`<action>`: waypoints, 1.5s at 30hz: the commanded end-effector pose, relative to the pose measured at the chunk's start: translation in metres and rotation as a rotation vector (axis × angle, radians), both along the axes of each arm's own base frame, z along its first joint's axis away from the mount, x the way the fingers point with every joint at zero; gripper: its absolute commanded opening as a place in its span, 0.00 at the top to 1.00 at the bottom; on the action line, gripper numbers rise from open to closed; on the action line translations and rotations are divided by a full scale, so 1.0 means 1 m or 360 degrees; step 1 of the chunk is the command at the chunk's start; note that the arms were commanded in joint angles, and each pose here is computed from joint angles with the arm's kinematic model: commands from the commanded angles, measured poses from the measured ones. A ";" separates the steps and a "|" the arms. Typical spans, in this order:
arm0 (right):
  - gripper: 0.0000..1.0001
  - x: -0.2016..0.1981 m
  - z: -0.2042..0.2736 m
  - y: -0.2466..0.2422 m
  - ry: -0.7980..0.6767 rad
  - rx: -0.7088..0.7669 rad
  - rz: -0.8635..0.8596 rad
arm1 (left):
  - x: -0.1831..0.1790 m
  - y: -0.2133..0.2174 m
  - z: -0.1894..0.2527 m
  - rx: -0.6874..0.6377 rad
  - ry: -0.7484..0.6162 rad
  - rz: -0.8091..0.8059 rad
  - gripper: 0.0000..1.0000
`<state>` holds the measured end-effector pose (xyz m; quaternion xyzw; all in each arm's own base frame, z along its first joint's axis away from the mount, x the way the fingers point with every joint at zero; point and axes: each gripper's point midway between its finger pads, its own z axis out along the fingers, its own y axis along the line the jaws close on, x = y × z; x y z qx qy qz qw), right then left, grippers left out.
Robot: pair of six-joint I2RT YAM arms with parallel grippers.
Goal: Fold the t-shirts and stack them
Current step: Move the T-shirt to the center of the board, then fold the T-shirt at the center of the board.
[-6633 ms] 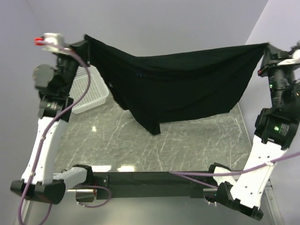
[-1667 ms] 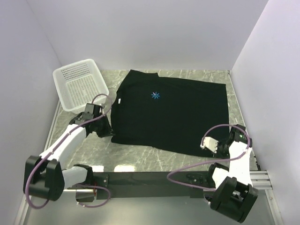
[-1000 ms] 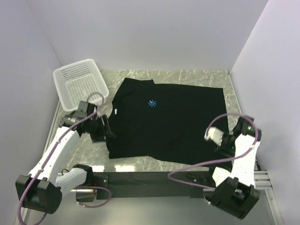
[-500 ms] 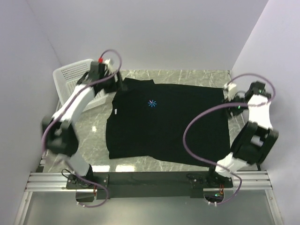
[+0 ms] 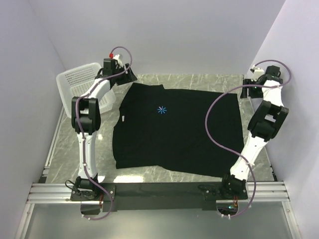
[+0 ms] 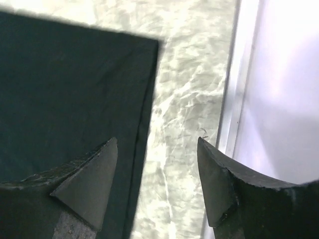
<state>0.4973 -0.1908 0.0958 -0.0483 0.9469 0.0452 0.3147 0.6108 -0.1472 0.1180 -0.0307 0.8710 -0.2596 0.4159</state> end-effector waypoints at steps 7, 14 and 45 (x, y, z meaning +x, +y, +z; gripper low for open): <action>0.27 0.057 0.001 0.007 -0.0068 -0.0135 -0.0329 | 0.058 -0.006 0.035 -0.0277 -0.0301 0.0084 0.25; 0.27 0.064 -0.008 0.015 -0.0090 -0.0072 -0.0362 | 0.070 -0.002 0.003 -0.0321 -0.0238 0.0180 0.26; 0.26 0.076 -0.027 0.017 -0.0072 -0.0060 -0.0438 | 0.053 -0.015 -0.052 -0.0263 0.0025 0.0150 0.77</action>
